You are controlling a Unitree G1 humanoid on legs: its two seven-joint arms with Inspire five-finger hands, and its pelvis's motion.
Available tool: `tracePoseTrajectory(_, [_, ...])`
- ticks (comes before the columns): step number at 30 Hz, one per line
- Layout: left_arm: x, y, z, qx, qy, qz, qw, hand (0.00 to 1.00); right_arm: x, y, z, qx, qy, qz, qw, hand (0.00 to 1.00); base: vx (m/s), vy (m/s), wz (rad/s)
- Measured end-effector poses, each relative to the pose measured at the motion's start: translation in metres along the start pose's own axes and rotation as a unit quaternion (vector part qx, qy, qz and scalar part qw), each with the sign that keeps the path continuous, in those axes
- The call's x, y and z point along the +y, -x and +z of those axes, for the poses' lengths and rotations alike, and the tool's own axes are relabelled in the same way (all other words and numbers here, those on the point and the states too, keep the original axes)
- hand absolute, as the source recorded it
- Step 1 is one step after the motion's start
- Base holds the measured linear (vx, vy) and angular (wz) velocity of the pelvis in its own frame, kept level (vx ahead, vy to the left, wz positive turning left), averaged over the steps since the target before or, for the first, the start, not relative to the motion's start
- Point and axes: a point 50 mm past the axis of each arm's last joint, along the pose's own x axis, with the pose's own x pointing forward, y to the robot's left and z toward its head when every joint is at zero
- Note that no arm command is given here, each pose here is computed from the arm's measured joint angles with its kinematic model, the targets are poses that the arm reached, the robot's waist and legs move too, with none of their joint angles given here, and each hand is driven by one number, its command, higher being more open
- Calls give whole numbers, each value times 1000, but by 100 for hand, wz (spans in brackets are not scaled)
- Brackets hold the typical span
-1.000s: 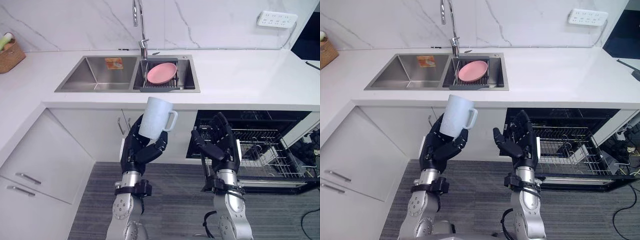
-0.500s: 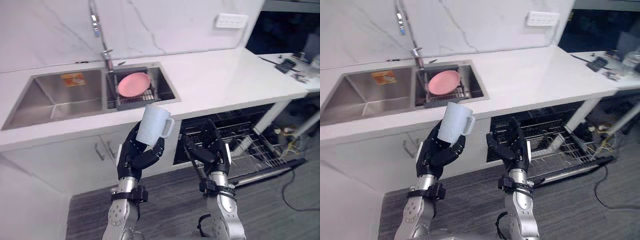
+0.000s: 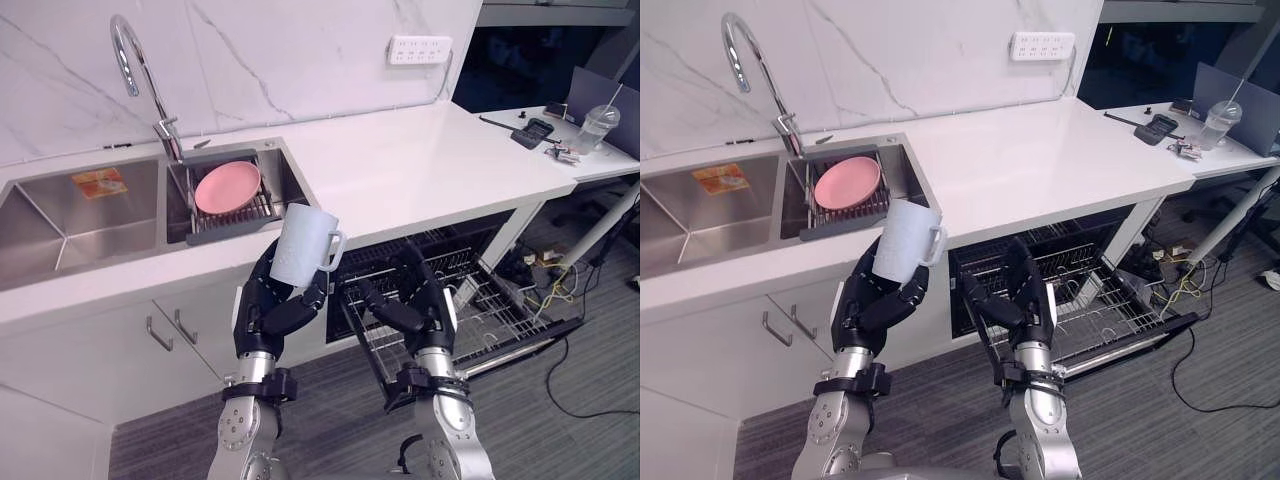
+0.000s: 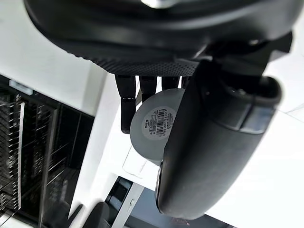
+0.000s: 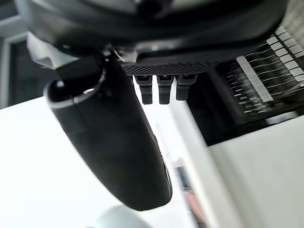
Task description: Walk over to the sink, pick up the cup, carry it to the dishwasher, place the cup inside the dishwasher, then close the dishwasher door
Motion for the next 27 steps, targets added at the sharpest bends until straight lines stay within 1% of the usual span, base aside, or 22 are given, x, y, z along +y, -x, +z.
tracePoseTrajectory(2, [1,0,-1,4,-3,-2,1000,30,-1,-4,-2,3,2,-1,1000,90,131,172,-33])
tracePoseTrajectory(8, [6,1,-7,19,-20,-3,1000,30,0,-2,-9,17,-4,-2,1000,90,114,103,-16])
tracePoseTrajectory(12, [2,-2,-6,19,-28,-21,999,30,-6,-3,-7,13,-4,-8,1000,90,68,-1,-14])
tracePoseTrajectory(15, [2,-9,-2,7,-34,-20,999,30,-8,-3,-7,15,-20,-10,1000,90,46,-16,-31])
tracePoseTrajectory(22, [12,-31,4,-15,-61,4,998,30,-10,-3,-6,19,-50,6,999,90,4,2,-33])
tracePoseTrajectory(27, [20,-42,13,-34,-77,19,996,30,-9,-3,-7,22,-101,21,994,90,-55,29,-8])
